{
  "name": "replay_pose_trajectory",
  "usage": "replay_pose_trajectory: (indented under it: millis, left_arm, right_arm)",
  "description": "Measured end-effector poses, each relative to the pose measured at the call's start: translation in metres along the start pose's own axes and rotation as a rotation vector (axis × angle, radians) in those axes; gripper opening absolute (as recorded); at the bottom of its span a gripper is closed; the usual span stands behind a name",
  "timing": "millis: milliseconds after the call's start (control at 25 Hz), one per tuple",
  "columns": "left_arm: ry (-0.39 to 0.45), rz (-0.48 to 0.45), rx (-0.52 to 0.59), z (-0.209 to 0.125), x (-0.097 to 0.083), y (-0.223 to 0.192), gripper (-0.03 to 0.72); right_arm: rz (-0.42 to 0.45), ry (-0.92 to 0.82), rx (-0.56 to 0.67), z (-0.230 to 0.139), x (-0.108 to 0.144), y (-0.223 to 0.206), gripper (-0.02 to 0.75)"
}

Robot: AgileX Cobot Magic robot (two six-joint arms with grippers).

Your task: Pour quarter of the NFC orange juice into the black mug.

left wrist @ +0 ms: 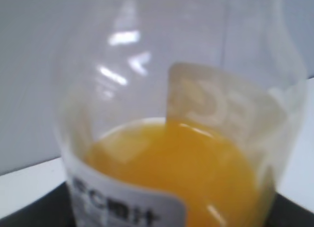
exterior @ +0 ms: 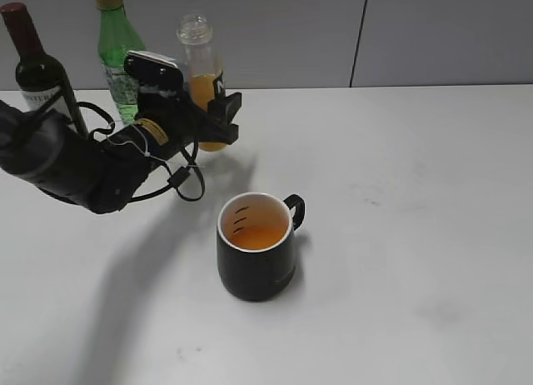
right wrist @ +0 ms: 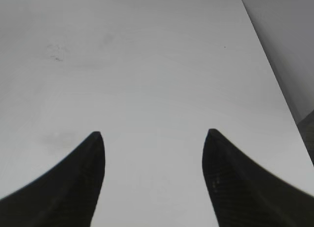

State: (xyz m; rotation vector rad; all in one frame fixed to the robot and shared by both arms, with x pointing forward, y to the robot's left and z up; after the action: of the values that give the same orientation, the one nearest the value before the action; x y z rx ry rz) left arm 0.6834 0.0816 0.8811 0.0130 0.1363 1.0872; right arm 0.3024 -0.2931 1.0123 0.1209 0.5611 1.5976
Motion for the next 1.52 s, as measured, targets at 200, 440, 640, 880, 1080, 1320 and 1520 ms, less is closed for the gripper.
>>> replay_pose_trajectory:
  millis: [200,440,640,880,1080,1320,1520]
  left_arm:
    - [0.004,-0.018,0.054,-0.028,-0.002,-0.001,0.469]
    - [0.009,-0.027,0.084,-0.048,-0.003,-0.001,0.469]
    - [0.009,-0.037,0.07,-0.049,-0.007,-0.002,0.469]
    - [0.007,-0.055,0.064,-0.049,-0.015,-0.002,0.585]
    - [0.013,-0.05,0.057,-0.049,-0.015,0.001,0.636]
    - [0.038,-0.009,0.039,-0.046,-0.009,0.026,0.641]
    - [0.046,0.008,0.035,-0.042,-0.007,0.053,0.641]
  right_arm:
    - [0.0,0.0,0.0,0.0,0.0,0.0,0.479]
    - [0.0,0.0,0.0,0.0,0.0,0.0,0.479]
    - [0.0,0.0,0.0,0.0,0.0,0.0,0.479]
    - [0.0,0.0,0.0,0.0,0.0,0.0,0.479]
    - [0.0,0.0,0.0,0.0,0.0,0.0,0.479]
    - [0.0,0.0,0.001,0.0,0.0,0.0,0.479]
    - [0.0,0.0,0.001,0.0,0.0,0.0,0.479]
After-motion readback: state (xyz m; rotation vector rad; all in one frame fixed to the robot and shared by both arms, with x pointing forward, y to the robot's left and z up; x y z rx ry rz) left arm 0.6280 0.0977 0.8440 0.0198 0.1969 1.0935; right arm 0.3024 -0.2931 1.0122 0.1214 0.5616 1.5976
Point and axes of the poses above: a point on each arm's last joint axis where the gripper is mounted, y pointing back along that axis away from the gripper, x along the wrist's bending axis when the last joint is at zero, z = x × y, the point moved 6 cm from there along -y, pointing out along that axis toward the gripper, and after that the axes turned 13 degrees about y, right-handed, at the moved point
